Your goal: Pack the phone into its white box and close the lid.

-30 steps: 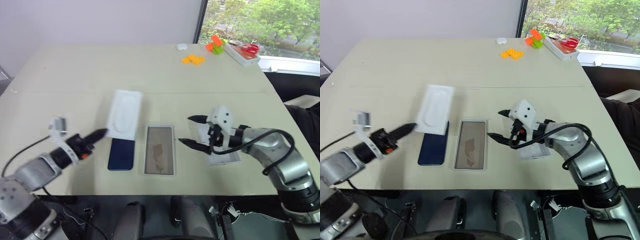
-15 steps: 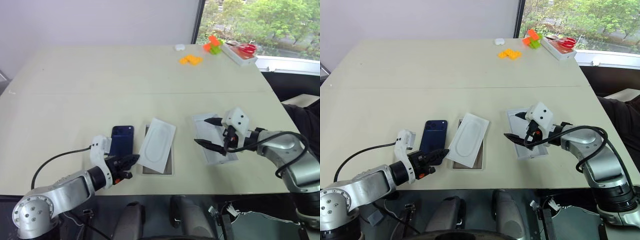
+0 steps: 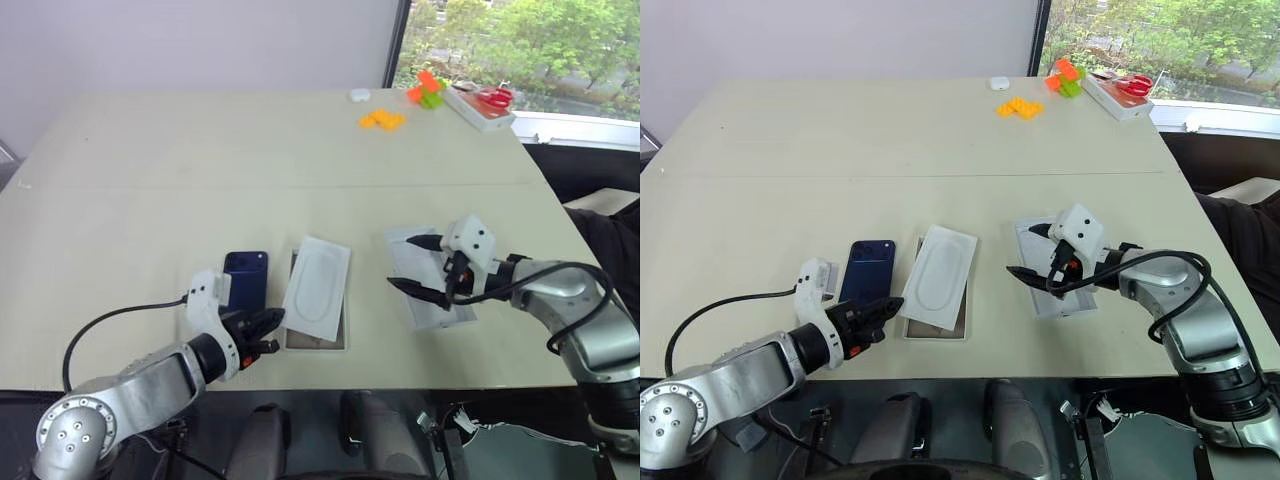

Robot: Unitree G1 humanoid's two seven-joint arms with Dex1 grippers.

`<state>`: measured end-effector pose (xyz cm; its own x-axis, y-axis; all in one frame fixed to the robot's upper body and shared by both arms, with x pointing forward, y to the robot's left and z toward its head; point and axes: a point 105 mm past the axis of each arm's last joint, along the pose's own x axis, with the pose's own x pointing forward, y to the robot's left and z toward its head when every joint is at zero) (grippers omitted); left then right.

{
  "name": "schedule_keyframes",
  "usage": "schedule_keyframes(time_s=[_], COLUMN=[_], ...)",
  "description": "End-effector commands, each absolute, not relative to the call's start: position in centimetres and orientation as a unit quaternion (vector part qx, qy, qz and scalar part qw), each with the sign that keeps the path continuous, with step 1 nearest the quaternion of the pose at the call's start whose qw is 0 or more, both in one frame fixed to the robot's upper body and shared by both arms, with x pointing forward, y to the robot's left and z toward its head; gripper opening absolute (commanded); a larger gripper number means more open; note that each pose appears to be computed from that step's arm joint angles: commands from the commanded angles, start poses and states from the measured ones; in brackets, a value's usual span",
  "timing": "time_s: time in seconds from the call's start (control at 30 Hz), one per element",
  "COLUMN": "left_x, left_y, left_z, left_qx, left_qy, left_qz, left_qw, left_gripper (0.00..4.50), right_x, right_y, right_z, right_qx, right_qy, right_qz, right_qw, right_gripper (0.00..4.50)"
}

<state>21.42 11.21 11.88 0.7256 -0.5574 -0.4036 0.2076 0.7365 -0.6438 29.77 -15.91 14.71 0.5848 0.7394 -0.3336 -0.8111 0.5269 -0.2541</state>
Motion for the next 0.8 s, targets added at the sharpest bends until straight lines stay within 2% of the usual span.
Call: schedule_keyframes(time_s=[0.03,0.53,0.63,0.8], left_x=[20.8,20.0,19.8,19.1], left_y=[10.8,10.7,10.7,10.7], left_z=[12.8,12.7,12.7,12.8], left_qx=[-0.294,-0.291,-0.289,-0.296], left_qy=[0.288,0.299,0.3,0.307], left_qz=[-0.231,-0.228,-0.232,-0.247], left_qw=[0.882,0.88,0.879,0.87], left_gripper=[0.02,0.02,0.91,3.47], right_x=[29.9,30.2,30.2,30.2], right_y=[-15.4,-14.8,-14.7,-14.7], right_z=[15.7,15.7,15.7,15.7], right_qx=[-0.202,-0.2,-0.2,-0.2], right_qy=[0.068,0.065,0.064,0.063], right_qz=[0.454,0.464,0.466,0.467], right_qw=[0.865,0.86,0.859,0.859], right_gripper=[4.5,4.5,4.5,4.5])
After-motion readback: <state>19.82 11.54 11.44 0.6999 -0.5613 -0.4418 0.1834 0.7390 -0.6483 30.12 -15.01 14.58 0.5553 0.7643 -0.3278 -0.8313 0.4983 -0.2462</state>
